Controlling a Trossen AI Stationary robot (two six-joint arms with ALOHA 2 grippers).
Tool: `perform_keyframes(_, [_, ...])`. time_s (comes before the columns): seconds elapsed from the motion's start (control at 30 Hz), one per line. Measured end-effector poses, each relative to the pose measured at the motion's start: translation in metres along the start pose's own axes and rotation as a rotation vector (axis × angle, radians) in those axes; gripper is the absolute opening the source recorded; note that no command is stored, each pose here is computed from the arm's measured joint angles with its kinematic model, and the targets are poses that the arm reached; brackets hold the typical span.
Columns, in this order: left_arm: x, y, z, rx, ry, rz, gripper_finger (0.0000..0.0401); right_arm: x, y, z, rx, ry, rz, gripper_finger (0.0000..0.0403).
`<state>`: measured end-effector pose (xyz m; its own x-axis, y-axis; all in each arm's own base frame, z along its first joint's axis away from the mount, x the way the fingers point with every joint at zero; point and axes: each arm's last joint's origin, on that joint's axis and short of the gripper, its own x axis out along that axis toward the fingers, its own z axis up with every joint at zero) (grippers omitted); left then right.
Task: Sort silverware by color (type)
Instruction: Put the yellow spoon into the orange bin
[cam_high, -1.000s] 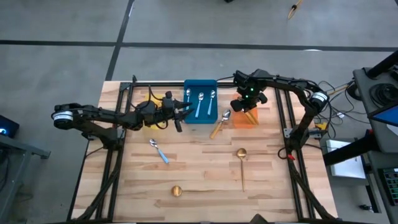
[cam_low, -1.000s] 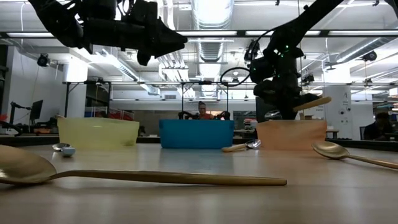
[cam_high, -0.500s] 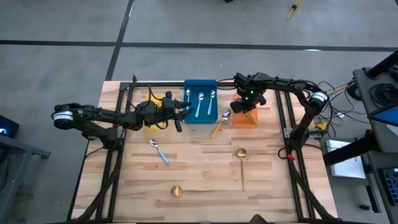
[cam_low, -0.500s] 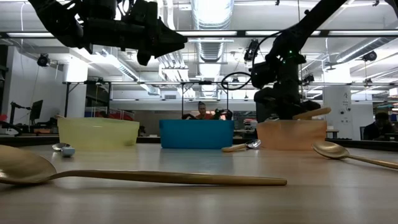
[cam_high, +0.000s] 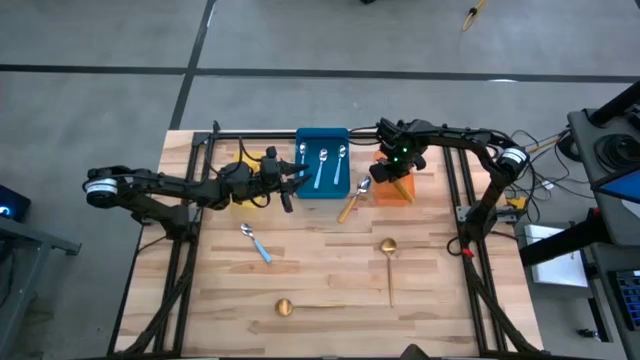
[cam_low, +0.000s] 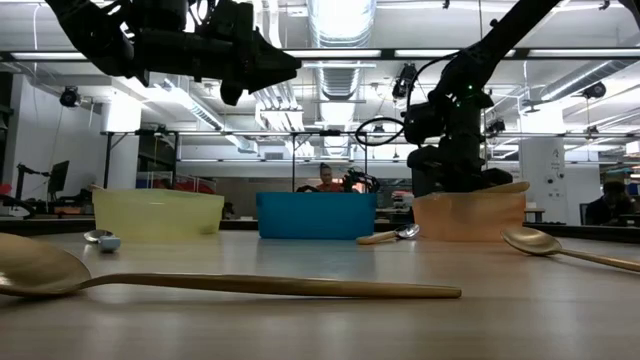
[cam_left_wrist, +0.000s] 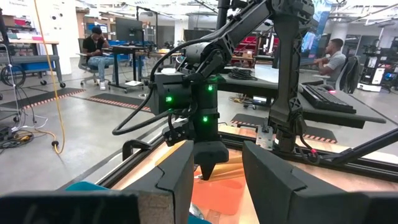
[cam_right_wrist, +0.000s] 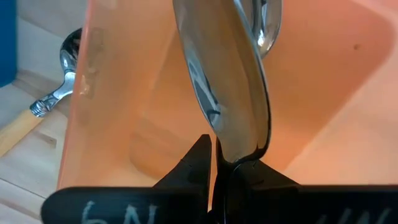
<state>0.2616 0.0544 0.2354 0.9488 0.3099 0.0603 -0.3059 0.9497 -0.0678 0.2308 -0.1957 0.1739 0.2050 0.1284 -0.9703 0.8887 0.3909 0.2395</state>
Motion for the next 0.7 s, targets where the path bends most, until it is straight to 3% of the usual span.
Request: perform_keyframes(0.7, [0.0000, -0.0001, 0.0000, 0.000, 0.000, 0.000, 0.0119, 0.0001, -0.0005, 0.0011, 0.000, -0.019, -0.023, 0.0013])
